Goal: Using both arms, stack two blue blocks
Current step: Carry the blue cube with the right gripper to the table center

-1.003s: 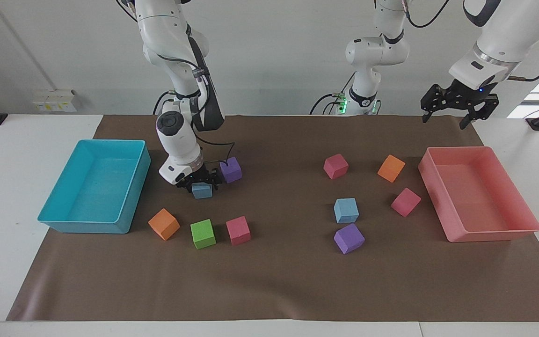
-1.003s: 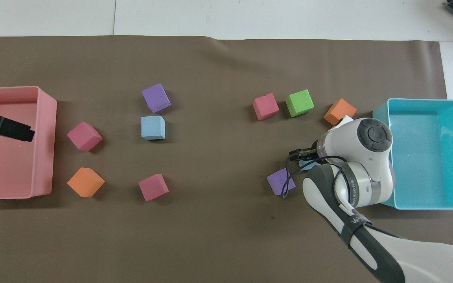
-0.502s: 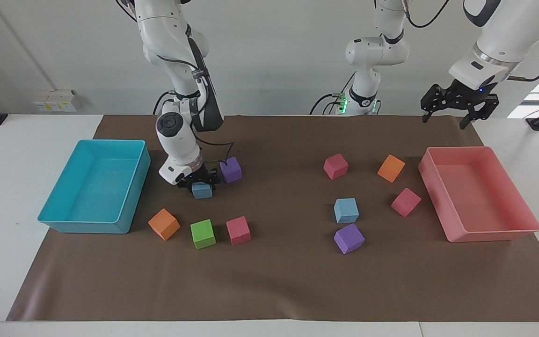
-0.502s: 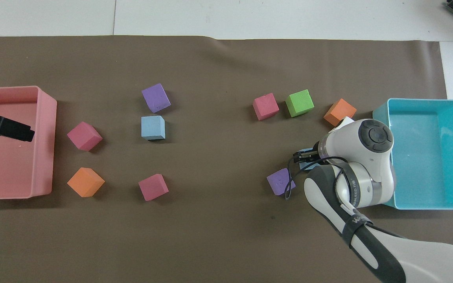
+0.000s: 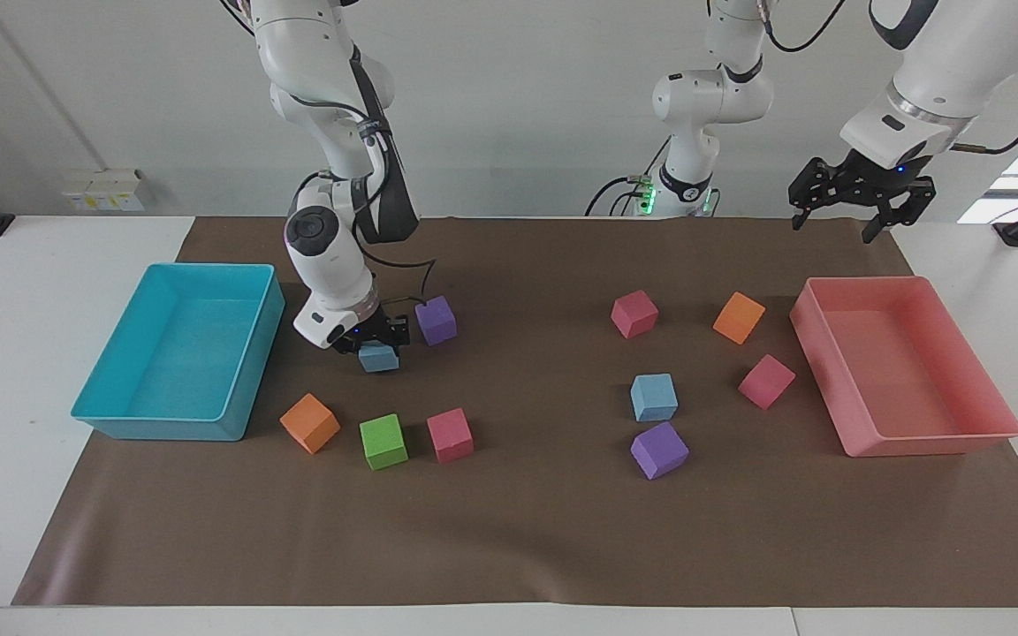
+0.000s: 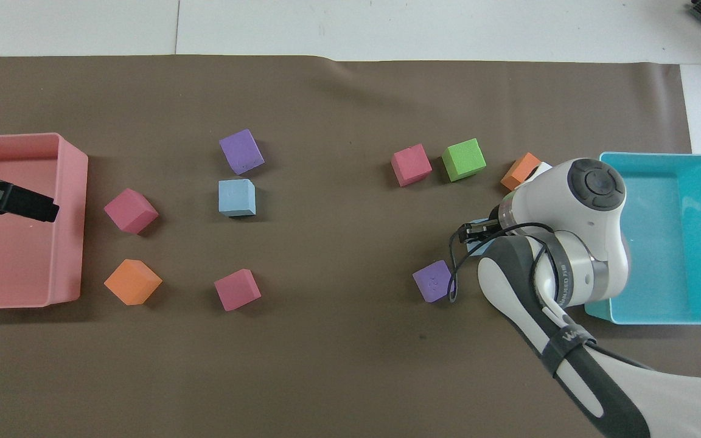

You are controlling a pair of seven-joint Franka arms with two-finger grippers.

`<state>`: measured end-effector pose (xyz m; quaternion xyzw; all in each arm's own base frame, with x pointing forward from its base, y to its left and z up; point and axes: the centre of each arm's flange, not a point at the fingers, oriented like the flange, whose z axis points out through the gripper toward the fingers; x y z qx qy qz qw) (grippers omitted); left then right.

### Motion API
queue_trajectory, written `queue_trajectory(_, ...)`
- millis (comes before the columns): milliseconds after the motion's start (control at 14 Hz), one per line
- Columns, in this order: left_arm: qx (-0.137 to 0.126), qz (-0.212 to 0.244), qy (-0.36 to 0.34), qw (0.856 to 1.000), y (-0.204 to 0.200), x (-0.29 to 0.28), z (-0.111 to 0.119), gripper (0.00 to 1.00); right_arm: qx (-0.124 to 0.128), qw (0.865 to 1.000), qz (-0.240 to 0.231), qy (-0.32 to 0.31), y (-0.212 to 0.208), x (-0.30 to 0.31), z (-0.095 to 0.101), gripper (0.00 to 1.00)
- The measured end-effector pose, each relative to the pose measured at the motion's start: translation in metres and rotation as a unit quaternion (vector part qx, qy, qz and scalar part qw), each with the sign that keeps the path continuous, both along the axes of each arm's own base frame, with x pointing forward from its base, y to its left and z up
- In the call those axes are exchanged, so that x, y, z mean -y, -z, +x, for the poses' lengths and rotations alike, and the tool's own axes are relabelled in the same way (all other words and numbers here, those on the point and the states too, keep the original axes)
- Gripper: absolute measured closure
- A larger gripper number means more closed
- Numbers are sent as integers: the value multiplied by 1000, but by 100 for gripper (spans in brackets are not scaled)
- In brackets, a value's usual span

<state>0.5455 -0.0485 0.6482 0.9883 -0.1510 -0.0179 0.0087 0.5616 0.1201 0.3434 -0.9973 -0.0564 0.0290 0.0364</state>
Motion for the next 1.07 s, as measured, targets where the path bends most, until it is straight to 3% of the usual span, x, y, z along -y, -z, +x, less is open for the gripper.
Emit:
queue_trajectory(287,0,0,0,1000,-1,0,0,0,16,1000,6,-2,-52,-6,20,41)
queue_trajectory(573,0,0,0,1000,-1,0,0,0,32,999,12,6,-80,-46,26,41)
queue_trajectory(1075,0,0,0,1000,-1,0,-1,0,26,999,-17,41,-36,-208,22,41)
